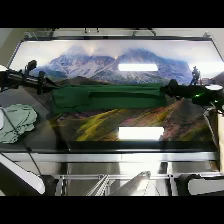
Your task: Fold the shirts.
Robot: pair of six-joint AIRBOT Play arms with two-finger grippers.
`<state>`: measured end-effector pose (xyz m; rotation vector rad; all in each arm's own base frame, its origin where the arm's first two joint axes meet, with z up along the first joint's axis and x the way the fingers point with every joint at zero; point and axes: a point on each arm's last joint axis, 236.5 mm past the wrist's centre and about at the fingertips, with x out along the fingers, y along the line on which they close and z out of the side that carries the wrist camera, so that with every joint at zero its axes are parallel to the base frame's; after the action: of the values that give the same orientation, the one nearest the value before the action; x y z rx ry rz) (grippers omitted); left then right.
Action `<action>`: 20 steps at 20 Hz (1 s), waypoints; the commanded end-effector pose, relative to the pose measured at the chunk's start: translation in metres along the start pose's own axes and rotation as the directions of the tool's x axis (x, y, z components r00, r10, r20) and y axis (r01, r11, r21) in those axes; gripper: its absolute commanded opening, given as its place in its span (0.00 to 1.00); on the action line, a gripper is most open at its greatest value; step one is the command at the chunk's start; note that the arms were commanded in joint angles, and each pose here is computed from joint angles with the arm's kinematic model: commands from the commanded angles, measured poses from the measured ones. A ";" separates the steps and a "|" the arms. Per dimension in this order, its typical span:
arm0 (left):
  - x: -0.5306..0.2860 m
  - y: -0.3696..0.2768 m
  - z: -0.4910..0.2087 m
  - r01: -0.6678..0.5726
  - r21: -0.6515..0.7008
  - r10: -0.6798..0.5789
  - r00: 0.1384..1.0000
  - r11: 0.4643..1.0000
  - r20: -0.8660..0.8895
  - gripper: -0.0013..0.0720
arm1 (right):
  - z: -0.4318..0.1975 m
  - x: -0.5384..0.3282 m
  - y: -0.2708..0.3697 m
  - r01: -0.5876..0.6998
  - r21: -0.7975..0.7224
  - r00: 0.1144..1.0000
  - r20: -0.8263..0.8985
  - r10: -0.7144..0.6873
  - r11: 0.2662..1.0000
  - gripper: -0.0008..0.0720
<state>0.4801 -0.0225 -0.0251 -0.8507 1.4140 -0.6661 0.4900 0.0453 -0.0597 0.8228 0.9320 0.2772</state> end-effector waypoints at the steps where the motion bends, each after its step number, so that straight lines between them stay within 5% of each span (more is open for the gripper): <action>1: 0.028 0.028 0.025 -0.023 -0.009 0.023 1.000 1.000 -0.021 0.04 | -0.001 0.035 -0.030 0.061 -0.011 0.998 -0.006 -0.061 0.998 0.04; 5: 0.046 0.042 0.032 -0.015 -0.034 0.015 1.000 0.999 -0.011 0.05 | -0.009 0.041 -0.038 0.074 -0.081 0.997 -0.033 -0.076 0.994 0.04; 6: 0.046 0.035 0.032 0.014 -0.031 -0.014 1.000 0.999 -0.013 0.12 | -0.007 0.037 -0.032 0.058 -0.105 0.998 -0.034 -0.062 0.993 0.05; 7: 0.041 0.025 0.033 0.048 -0.021 -0.049 0.999 0.999 -0.009 0.39 | -0.004 0.031 -0.026 0.047 -0.122 0.998 -0.036 -0.052 0.991 0.22; 12: -0.022 -0.045 0.060 0.341 0.029 -0.341 0.928 0.940 0.149 0.42 | 0.028 -0.023 -0.019 0.103 -0.230 0.994 -0.018 -0.110 0.968 0.61; 14: -0.056 -0.062 0.078 0.473 0.021 -0.459 0.842 0.881 0.285 0.42 | 0.041 -0.034 -0.025 0.134 -0.190 0.991 0.005 -0.136 0.973 0.87; 18: -0.077 -0.087 0.066 0.537 0.061 -0.531 0.800 0.841 0.281 0.42 | 0.024 -0.014 -0.046 0.143 -0.052 0.988 -0.057 -0.146 0.988 0.90; 19: -0.077 -0.096 0.062 0.535 0.083 -0.537 0.805 0.841 0.253 0.33 | 0.014 -0.007 -0.052 0.143 -0.011 0.986 -0.091 -0.143 0.990 0.90; 20: -0.074 -0.104 0.058 0.528 0.110 -0.538 0.812 0.842 0.225 0.01 | 0.004 0.000 -0.055 0.136 0.016 0.982 -0.131 -0.133 0.991 0.90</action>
<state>0.5478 -0.0070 0.0726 -1.2833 0.9655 -0.8889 0.4956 -0.0019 -0.0759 0.6817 1.0224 0.2237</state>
